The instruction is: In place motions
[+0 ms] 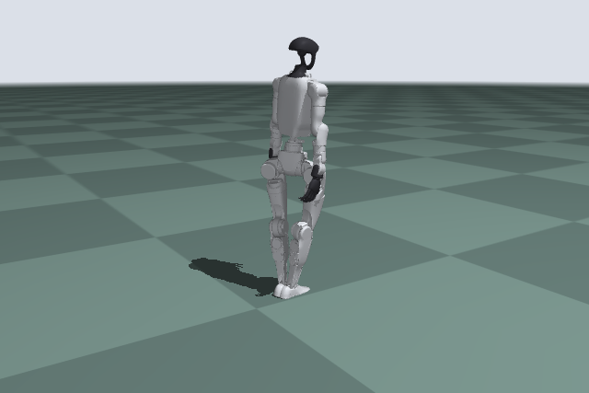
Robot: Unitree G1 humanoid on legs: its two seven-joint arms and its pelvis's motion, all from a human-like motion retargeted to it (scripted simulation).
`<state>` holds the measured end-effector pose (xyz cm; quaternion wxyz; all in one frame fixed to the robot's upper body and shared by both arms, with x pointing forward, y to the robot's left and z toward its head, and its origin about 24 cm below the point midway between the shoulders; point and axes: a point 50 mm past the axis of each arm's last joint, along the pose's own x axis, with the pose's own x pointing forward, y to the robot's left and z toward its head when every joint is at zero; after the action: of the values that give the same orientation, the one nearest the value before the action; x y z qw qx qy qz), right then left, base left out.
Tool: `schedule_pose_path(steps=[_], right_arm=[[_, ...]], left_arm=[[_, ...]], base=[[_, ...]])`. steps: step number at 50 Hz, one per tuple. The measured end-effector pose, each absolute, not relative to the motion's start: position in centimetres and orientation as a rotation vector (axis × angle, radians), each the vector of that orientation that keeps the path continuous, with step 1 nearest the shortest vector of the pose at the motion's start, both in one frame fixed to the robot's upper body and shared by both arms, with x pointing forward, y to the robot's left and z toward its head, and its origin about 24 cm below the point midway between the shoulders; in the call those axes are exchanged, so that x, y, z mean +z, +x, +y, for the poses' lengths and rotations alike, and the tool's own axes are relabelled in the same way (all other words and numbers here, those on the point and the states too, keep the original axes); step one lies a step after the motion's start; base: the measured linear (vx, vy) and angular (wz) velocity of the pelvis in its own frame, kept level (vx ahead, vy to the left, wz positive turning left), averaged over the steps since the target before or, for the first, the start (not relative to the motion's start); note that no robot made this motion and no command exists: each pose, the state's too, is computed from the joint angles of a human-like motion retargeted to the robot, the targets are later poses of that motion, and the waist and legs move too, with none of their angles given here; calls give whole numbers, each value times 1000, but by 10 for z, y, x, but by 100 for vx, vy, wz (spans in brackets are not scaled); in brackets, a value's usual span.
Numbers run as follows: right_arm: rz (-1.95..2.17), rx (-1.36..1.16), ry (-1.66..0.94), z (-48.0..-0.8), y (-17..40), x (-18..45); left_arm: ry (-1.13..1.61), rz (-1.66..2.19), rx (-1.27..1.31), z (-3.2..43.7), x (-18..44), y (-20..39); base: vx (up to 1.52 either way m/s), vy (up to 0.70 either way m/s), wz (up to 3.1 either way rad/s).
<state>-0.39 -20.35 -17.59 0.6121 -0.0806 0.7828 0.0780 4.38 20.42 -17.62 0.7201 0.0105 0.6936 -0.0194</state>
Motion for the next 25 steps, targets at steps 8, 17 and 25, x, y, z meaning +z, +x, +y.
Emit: schedule_pose_path(steps=[8, 17, 25], right_arm=[[1739, 257, -427, -222, 17, -173], [1771, 299, -463, -236, 19, -170], [1722, 224, -458, -239, 19, -170]], left_arm=[[11, 1545, -27, 202, -178, 33], [2, 1575, 16, 213, -177, 17], [-18, 1623, 143, 229, -173, 8]], base=[[-4, 7, -37], [-4, 14, 257], [7, 14, 328]])
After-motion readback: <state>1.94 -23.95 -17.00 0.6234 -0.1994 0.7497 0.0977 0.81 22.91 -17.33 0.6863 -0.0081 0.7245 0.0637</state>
